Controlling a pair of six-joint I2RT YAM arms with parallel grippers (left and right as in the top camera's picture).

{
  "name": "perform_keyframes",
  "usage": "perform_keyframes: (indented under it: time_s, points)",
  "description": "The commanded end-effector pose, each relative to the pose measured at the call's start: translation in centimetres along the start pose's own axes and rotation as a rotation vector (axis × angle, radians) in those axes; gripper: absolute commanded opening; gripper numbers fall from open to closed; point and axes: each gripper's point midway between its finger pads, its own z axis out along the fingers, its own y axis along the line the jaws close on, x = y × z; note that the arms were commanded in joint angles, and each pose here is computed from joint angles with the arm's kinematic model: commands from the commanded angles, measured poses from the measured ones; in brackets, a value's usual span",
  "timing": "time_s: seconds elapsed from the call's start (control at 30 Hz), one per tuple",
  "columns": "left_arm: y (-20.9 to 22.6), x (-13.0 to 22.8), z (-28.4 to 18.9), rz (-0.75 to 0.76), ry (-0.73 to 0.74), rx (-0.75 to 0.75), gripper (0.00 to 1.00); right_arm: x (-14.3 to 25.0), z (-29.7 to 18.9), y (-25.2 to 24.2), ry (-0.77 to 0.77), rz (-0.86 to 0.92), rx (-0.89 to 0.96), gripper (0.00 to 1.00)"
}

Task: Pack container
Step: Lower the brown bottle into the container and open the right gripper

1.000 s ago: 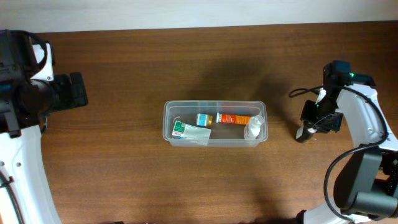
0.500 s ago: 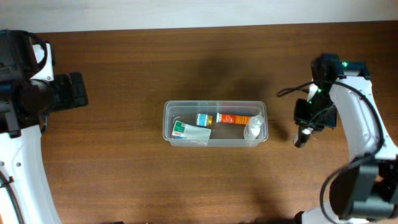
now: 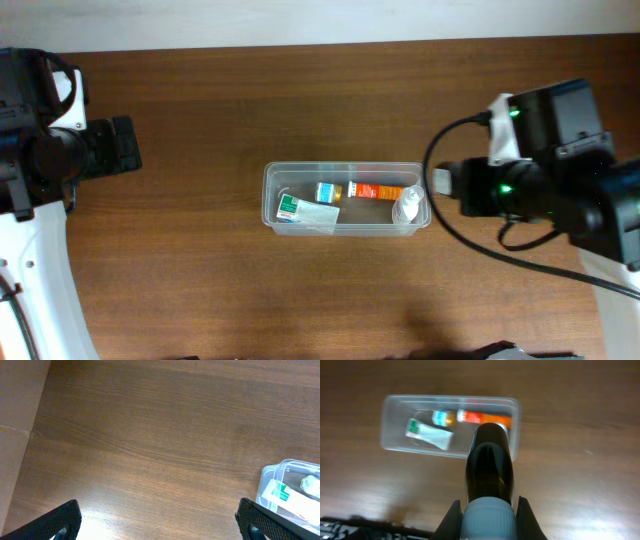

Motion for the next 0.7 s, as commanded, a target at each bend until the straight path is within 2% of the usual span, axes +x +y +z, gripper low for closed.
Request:
perform_keyframes:
  time_s: [0.0, 0.07, 0.23, 0.4, 0.67]
  points:
    - [0.1, -0.1, -0.6, -0.016, -0.019, 0.002, 1.0, -0.3, 3.1, 3.1, 0.063, -0.021, -0.04, 0.04]
    - [0.1, -0.1, -0.6, -0.016, -0.019, 0.002, 1.0, -0.6, 4.7, 4.1, 0.087, -0.021, -0.028, 0.04]
    - [0.1, -0.1, -0.6, -0.016, -0.019, 0.002, 1.0, -0.6, 11.9, 3.5, 0.226, 0.035, 0.141, 0.04]
    - [0.1, -0.1, -0.6, -0.016, -0.019, 0.002, 1.0, 0.1, 17.5, 3.3, 0.33, 0.014, 0.192, 0.04]
    - [0.1, -0.1, -0.6, -0.016, -0.019, 0.002, 1.0, 0.5, 21.7, 3.3, 0.359, -0.019, 0.192, 0.04]
